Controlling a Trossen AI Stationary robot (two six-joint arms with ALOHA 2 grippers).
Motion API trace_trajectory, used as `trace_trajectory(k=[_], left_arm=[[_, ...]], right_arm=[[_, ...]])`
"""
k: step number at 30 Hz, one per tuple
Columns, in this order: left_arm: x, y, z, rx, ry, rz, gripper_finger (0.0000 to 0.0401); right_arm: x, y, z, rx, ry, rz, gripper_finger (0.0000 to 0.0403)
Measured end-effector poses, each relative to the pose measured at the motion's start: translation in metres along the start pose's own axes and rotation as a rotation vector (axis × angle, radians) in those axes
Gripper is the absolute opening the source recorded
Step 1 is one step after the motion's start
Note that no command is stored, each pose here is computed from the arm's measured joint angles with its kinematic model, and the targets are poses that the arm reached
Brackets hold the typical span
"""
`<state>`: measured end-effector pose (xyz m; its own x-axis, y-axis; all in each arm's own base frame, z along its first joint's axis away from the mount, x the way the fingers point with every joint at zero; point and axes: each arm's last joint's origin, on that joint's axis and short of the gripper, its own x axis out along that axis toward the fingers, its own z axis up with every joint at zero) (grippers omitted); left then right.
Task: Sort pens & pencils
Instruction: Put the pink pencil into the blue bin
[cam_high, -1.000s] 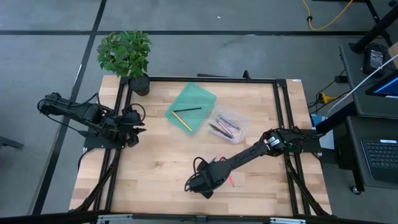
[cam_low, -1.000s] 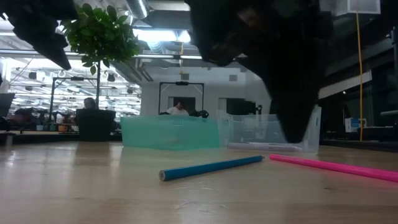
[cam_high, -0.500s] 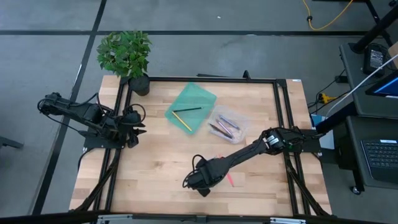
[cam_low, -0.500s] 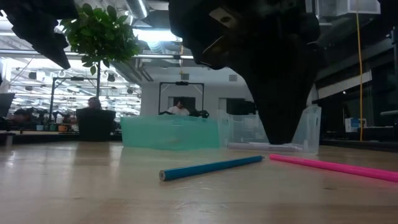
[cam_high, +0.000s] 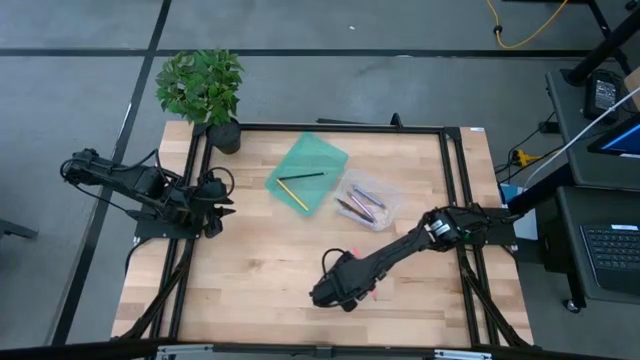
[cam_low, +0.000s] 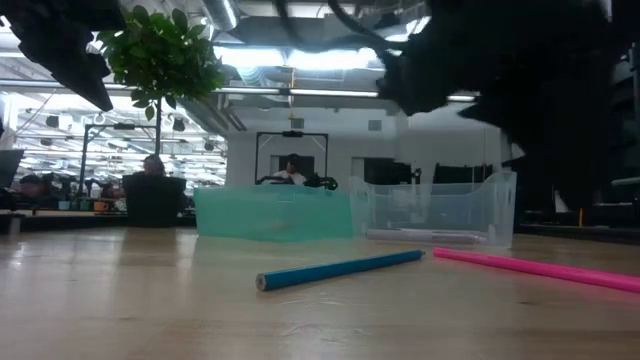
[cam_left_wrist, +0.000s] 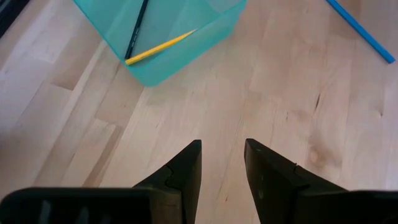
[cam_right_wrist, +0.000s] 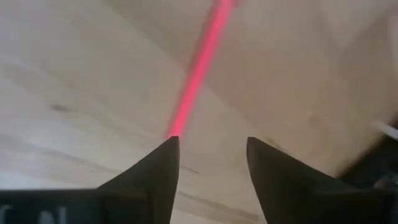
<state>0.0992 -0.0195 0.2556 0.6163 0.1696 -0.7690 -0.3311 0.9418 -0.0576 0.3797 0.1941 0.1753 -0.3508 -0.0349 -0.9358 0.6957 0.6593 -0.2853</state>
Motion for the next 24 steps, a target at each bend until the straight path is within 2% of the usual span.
trace_trajectory(k=[7, 16, 24], left_arm=[[0.000, 0.000, 0.000, 0.012, 0.000, 0.000, 0.0115], [0.000, 0.000, 0.000, 0.013, 0.001, -0.001, 0.0115], [0.000, -0.001, 0.000, 0.013, 0.013, -0.020, 0.0115]], right_arm=[[0.001, 0.011, -0.002, 0.017, -0.052, 0.088, 0.0199], [0.001, 0.010, 0.000, 0.047, -0.128, 0.068, 0.0200], [0.007, 0.008, 0.003, 0.053, -0.125, 0.044, 0.0200]])
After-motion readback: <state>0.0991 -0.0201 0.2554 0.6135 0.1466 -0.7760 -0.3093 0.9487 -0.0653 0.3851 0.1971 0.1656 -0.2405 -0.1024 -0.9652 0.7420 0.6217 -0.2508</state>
